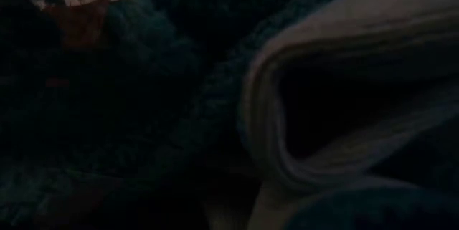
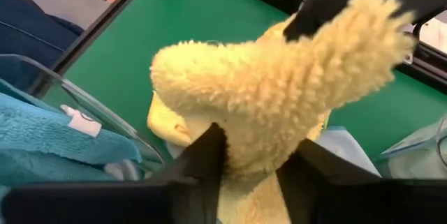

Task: Sort microfiber towel by color & place in baskets
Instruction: Put the yellow microfiber cloth into the wire basket, then put the green microfiber cloth into the top transparent bin

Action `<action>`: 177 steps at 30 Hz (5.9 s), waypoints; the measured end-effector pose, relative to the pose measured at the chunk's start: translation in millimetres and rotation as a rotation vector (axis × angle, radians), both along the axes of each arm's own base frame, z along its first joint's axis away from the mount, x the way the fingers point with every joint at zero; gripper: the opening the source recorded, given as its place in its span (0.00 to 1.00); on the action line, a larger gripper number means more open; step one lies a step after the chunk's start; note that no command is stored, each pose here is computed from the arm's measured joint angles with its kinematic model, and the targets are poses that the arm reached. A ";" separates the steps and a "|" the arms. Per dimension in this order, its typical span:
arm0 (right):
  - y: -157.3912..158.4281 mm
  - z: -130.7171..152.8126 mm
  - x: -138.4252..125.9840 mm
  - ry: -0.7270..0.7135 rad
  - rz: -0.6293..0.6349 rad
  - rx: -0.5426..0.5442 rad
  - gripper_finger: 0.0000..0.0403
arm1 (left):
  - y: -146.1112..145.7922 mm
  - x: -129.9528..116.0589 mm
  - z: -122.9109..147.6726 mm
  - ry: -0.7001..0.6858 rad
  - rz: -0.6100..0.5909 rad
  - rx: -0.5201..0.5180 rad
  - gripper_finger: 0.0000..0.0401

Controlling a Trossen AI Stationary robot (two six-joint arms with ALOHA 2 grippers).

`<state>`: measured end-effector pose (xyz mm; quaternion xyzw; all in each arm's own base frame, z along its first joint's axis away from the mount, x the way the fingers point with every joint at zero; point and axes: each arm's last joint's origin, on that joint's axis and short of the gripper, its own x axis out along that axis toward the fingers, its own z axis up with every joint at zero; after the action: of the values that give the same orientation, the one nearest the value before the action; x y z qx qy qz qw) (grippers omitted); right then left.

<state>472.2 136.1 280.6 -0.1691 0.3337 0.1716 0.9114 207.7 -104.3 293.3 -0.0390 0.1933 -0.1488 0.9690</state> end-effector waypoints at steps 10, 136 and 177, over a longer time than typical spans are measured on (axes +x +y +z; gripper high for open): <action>-0.4 6.9 -3.4 -0.008 0.004 -0.001 0.06 | 0.0 -0.1 -0.2 0.002 0.000 0.001 0.04; 87.0 -69.1 -247.8 0.937 -0.974 0.380 0.19 | 11.1 -21.8 -36.3 0.473 0.141 -0.001 0.29; 99.2 -17.3 -245.4 1.217 -0.929 0.499 0.52 | 5.8 -76.8 -59.2 0.940 0.501 -0.013 0.29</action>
<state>226.8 235.2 263.3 0.3188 0.7597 -0.0936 0.5590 130.9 -98.5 234.1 -0.1526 0.5905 0.1194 0.7834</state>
